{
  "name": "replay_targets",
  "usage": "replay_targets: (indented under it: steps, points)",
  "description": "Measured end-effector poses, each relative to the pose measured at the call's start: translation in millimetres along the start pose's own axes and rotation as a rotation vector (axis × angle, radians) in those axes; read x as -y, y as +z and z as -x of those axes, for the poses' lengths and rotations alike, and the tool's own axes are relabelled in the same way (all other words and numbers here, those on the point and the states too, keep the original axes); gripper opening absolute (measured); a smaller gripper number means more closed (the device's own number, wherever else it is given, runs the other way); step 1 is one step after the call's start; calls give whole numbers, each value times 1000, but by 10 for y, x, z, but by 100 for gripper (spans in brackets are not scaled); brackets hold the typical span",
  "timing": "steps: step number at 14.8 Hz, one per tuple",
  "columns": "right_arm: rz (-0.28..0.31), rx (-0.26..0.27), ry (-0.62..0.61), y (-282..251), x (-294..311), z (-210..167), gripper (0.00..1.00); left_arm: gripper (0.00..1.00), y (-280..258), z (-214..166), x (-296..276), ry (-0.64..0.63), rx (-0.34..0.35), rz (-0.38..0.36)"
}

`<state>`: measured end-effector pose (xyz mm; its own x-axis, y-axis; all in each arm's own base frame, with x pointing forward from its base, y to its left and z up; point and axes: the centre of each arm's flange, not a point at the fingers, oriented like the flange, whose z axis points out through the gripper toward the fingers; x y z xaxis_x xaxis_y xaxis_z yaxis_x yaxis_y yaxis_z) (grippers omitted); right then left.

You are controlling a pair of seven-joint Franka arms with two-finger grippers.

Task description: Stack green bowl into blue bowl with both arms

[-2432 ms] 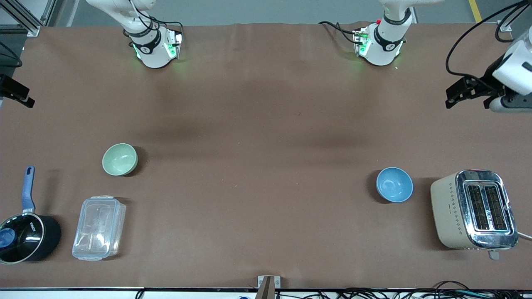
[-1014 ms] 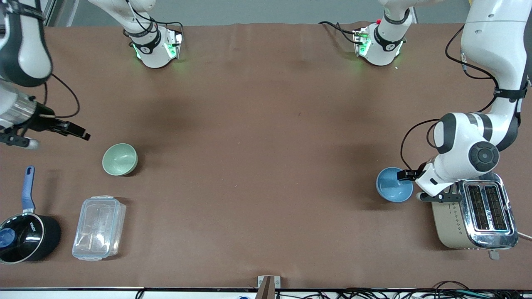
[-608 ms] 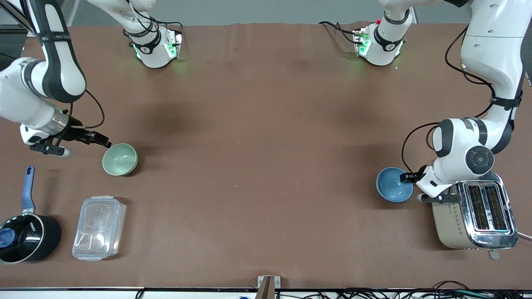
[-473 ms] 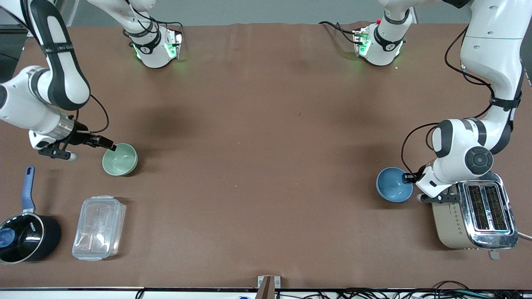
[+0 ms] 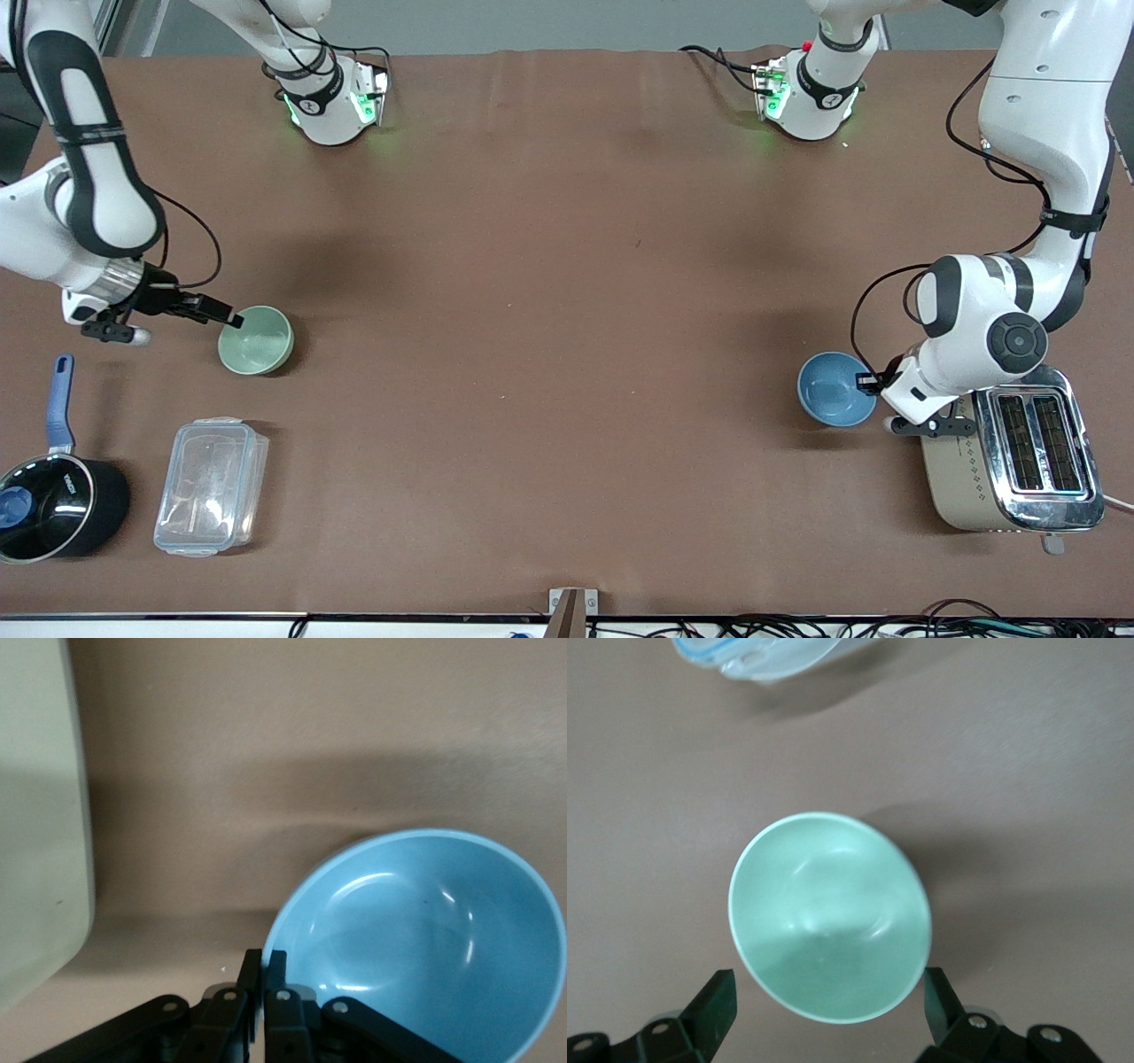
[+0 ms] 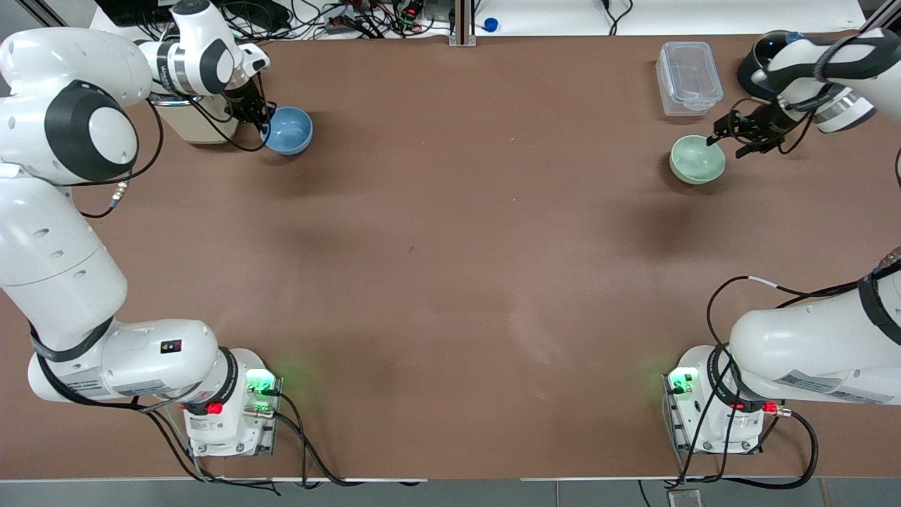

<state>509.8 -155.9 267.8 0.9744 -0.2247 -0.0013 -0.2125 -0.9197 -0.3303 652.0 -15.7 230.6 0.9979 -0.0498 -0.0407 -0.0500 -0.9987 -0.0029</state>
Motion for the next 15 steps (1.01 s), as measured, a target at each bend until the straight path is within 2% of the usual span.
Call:
replay_targets:
  steps: [4,5,8,11,15]
  points:
    - [-74,-9,20,222,-405,40,88,5,-243,-85,-609,2,-18,55]
    - [-77,-24,16,308,-436,26,88,5,-321,-79,-844,-8,-21,74]
    - [-26,-75,-15,470,-417,-63,84,5,-515,51,-1611,-67,-6,128]
    - [-8,-75,-40,601,-298,-89,80,5,-593,275,-2370,-122,20,153]
    - [-5,-69,-66,644,-294,-80,39,5,-547,741,-3412,-201,56,143]
